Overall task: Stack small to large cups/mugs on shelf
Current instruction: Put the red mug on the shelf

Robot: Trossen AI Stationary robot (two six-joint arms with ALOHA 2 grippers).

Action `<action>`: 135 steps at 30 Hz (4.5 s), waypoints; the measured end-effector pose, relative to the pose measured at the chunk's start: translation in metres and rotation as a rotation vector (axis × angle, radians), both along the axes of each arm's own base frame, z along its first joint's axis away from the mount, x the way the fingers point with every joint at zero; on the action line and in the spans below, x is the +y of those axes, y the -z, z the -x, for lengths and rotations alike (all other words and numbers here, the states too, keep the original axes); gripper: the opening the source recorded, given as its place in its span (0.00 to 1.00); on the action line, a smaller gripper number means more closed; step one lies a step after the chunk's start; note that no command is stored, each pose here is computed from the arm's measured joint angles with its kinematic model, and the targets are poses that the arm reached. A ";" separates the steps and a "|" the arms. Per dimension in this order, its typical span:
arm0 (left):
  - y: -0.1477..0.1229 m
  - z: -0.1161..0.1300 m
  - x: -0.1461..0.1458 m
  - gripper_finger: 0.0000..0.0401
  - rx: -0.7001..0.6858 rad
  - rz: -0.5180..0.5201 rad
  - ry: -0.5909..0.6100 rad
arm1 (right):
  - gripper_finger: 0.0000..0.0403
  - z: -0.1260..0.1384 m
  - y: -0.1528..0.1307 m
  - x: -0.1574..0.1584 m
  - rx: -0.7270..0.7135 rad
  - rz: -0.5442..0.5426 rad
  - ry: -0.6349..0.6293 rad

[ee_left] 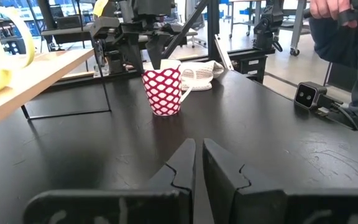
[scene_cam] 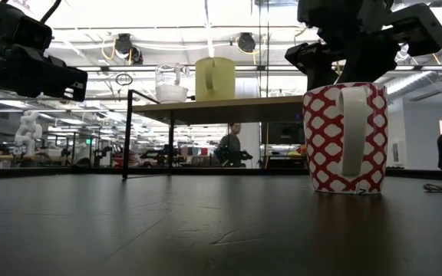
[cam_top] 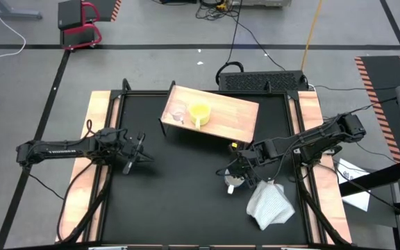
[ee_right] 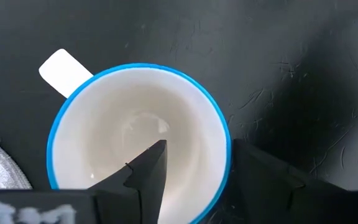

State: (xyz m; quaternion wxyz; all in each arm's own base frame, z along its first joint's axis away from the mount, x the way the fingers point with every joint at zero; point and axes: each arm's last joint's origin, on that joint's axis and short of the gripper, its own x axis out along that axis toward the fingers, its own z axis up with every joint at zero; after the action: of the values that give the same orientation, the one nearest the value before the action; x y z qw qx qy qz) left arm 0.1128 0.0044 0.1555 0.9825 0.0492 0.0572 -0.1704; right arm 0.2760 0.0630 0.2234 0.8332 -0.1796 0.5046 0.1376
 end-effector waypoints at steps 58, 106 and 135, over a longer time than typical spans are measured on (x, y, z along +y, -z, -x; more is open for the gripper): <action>0.002 0.000 0.000 0.08 0.018 -0.003 0.002 | 0.01 -0.007 -0.025 -0.009 -0.012 -0.029 0.080; 0.002 0.000 0.000 0.08 0.006 -0.036 0.007 | 0.01 -0.010 -0.114 -0.055 0.027 -0.159 0.166; 0.004 0.001 0.000 0.08 0.026 -0.046 0.010 | 0.00 -0.046 -0.130 -0.082 0.141 -0.203 0.217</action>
State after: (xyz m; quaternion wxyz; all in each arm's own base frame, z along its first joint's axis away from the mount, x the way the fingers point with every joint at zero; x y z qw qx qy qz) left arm 0.1120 0.0042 0.1513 0.9794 0.0696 0.0735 -0.1745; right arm 0.3220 -0.0192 0.3532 0.8195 -0.0289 0.5617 0.1094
